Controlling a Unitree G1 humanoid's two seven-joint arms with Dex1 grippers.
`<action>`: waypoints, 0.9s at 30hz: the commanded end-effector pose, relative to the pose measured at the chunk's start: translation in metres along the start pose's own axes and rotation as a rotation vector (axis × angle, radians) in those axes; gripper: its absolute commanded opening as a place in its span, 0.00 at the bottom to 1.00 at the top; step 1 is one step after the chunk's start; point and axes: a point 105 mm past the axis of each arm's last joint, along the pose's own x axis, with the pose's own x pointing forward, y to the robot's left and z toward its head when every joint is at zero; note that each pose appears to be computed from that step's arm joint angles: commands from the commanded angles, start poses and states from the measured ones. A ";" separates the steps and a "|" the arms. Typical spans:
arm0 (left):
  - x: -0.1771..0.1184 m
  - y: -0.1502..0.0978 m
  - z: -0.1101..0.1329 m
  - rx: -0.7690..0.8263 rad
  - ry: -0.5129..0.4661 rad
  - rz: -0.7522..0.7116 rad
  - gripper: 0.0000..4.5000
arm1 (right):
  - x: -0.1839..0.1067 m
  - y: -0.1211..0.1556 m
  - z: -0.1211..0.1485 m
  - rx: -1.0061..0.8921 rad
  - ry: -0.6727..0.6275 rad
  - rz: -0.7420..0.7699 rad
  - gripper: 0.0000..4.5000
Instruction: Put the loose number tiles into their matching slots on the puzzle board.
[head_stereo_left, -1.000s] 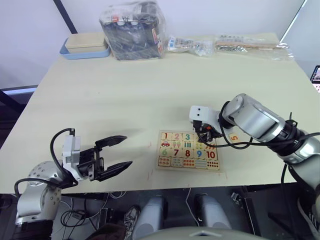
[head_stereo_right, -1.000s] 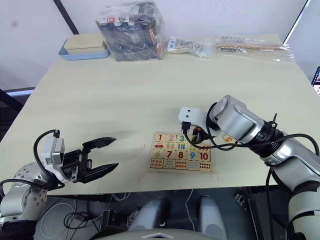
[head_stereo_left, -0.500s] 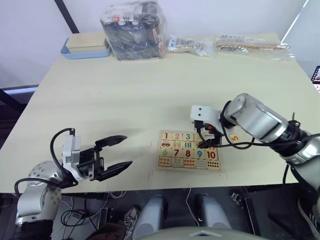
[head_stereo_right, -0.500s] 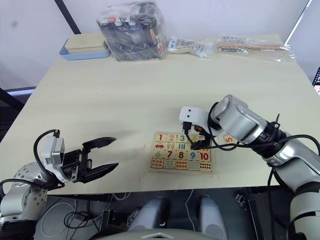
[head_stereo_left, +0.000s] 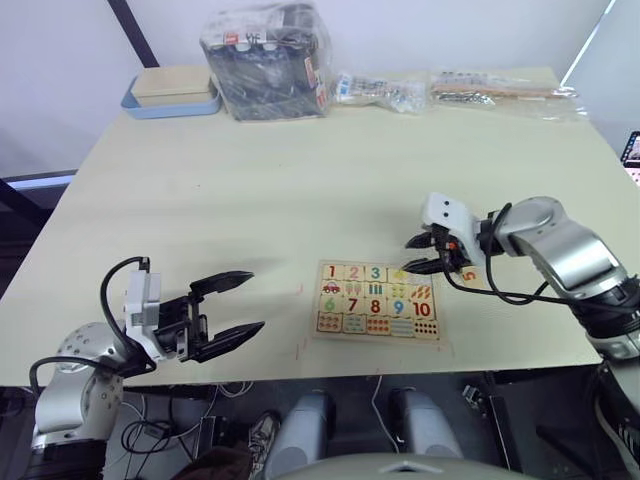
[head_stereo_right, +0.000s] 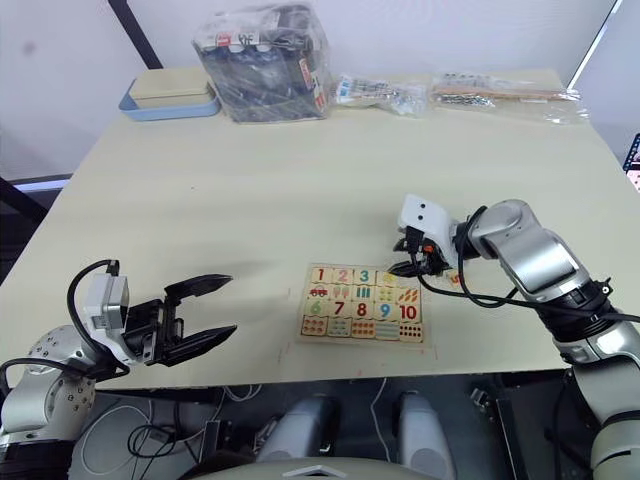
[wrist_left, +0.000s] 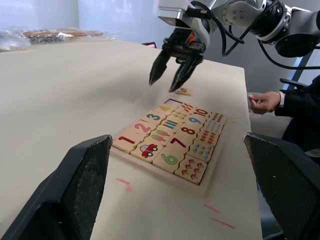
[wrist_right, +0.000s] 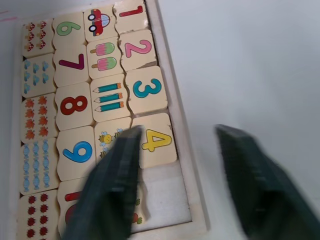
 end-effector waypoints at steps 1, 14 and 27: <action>0.000 0.002 0.005 0.030 -0.005 -0.008 1.00 | -0.005 -0.004 0.001 -0.016 -0.020 -0.028 0.22; 0.002 0.003 0.005 0.034 -0.009 -0.009 1.00 | 0.000 -0.004 -0.015 -0.031 0.057 -0.030 0.01; 0.002 0.003 0.006 0.033 -0.004 -0.008 1.00 | 0.012 -0.006 -0.018 -0.022 0.071 -0.036 0.01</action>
